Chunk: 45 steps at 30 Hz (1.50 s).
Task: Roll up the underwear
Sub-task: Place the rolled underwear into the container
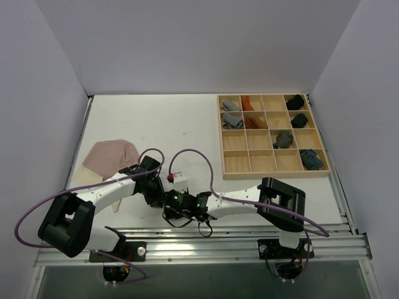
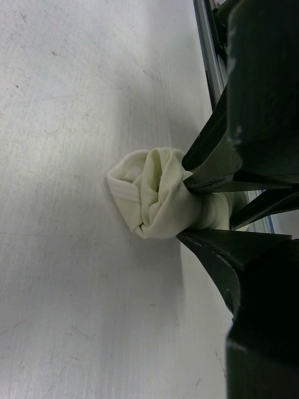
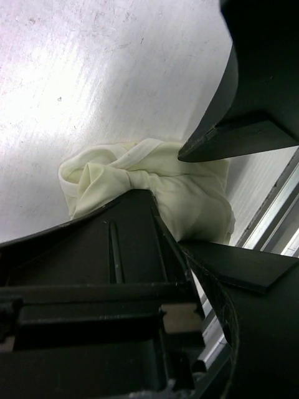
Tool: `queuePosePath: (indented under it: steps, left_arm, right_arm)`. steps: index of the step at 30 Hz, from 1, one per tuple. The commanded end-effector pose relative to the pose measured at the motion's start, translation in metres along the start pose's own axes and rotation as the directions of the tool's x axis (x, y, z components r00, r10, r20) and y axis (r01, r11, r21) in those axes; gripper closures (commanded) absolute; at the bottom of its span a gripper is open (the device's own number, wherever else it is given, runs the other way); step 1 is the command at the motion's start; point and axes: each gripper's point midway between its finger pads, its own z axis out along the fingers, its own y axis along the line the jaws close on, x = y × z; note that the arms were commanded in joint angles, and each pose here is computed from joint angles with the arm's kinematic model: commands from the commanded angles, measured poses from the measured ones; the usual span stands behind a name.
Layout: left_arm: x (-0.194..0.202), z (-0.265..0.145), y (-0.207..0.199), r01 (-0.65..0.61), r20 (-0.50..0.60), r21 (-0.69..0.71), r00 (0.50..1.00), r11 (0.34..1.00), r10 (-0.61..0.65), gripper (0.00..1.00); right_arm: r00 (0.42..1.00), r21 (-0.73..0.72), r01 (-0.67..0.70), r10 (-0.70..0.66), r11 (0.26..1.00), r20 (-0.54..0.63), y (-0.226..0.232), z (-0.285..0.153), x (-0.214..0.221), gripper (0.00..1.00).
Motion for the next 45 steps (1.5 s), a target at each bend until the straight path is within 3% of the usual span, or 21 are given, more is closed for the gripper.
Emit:
queuePosePath:
  steps: [1,12,15,25,27,31,34,38,45]
  left_arm:
    - [-0.001,0.009,0.02,-0.006,0.033,-0.112,0.999,0.994,0.01,0.9]
    - [0.002,0.013,0.021,-0.004,0.026,-0.143,1.0,0.99,0.008,0.91]
    - [0.003,0.013,0.022,-0.003,0.025,-0.149,1.0,0.989,0.007,0.91]
    - [0.002,0.015,0.024,0.001,0.027,-0.163,1.0,0.987,0.004,0.92]
    - [0.002,0.015,0.024,0.0,0.027,-0.163,1.0,0.987,0.004,0.92]
    - [0.001,0.01,0.025,0.003,0.03,-0.18,1.0,0.984,0.002,0.92]
    - [-0.001,0.003,0.023,0.024,0.038,-0.182,0.999,0.983,-0.018,0.88]
    - [-0.016,-0.017,0.01,0.053,0.064,-0.178,0.997,0.983,-0.042,0.63]
    - [-0.081,-0.094,-0.042,0.094,0.165,0.01,0.982,0.996,-0.094,0.4]
  right_arm:
    - [0.991,0.215,0.131,-0.12,0.968,-0.062,-0.048,-0.002,0.019,0.51]
    - [0.98,0.319,0.197,-0.196,0.927,-0.033,-0.05,-0.01,0.007,0.45]
    - [0.982,0.32,0.189,-0.186,0.928,-0.04,-0.053,-0.008,0.011,0.38]
    - [0.997,0.198,0.021,-0.006,0.98,-0.075,-0.06,0.002,0.036,0.39]
    - [0.997,0.188,0.012,0.003,0.982,-0.081,-0.059,0.004,0.039,0.46]
    - [0.998,0.188,0.003,0.009,0.982,-0.065,-0.059,0.001,0.038,0.83]
    - [0.998,0.183,0.029,-0.017,0.983,-0.066,-0.056,-0.003,0.036,0.97]
    - [0.995,0.182,0.047,-0.031,0.982,-0.09,-0.059,-0.007,0.04,1.0]
    - [0.999,0.137,0.031,-0.027,0.99,-0.034,-0.052,-0.037,0.014,1.0]
